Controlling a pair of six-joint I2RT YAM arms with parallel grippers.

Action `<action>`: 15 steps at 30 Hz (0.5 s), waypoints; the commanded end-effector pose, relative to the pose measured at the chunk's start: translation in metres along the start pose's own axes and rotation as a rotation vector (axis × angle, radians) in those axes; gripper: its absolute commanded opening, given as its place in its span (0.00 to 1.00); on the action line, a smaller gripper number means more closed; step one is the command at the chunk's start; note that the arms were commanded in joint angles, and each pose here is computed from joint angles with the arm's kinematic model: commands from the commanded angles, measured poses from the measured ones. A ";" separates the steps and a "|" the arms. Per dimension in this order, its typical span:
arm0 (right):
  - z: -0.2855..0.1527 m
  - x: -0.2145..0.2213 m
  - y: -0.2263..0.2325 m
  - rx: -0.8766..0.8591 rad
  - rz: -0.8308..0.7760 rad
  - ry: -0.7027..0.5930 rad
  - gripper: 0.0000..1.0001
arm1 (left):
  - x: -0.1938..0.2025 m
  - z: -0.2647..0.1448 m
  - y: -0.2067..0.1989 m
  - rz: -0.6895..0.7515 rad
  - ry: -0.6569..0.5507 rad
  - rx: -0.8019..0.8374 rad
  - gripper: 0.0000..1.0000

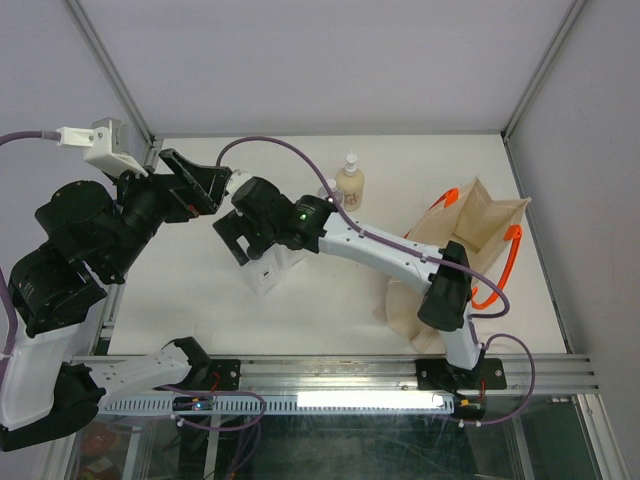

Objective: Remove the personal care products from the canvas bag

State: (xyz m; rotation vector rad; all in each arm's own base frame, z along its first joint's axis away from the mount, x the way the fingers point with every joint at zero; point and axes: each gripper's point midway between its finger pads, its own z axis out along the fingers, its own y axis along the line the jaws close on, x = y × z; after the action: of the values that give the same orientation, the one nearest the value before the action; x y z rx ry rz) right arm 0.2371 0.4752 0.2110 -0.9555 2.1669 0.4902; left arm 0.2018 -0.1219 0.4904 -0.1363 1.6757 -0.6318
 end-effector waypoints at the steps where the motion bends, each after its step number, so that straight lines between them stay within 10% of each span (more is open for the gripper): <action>1: -0.084 -0.054 -0.028 0.043 0.096 -0.176 0.99 | -0.007 0.001 -0.006 -0.023 -0.028 0.027 0.99; 15: -0.273 -0.026 -0.213 0.431 0.323 -0.391 0.99 | 0.061 0.063 -0.014 0.136 0.192 -0.022 0.99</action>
State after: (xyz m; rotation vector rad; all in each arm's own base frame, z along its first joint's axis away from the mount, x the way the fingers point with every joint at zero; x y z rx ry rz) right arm 0.2924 0.2458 0.3648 -0.3719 2.0414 0.3619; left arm 0.2257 -0.1569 0.4532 -0.0536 1.7948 -0.5850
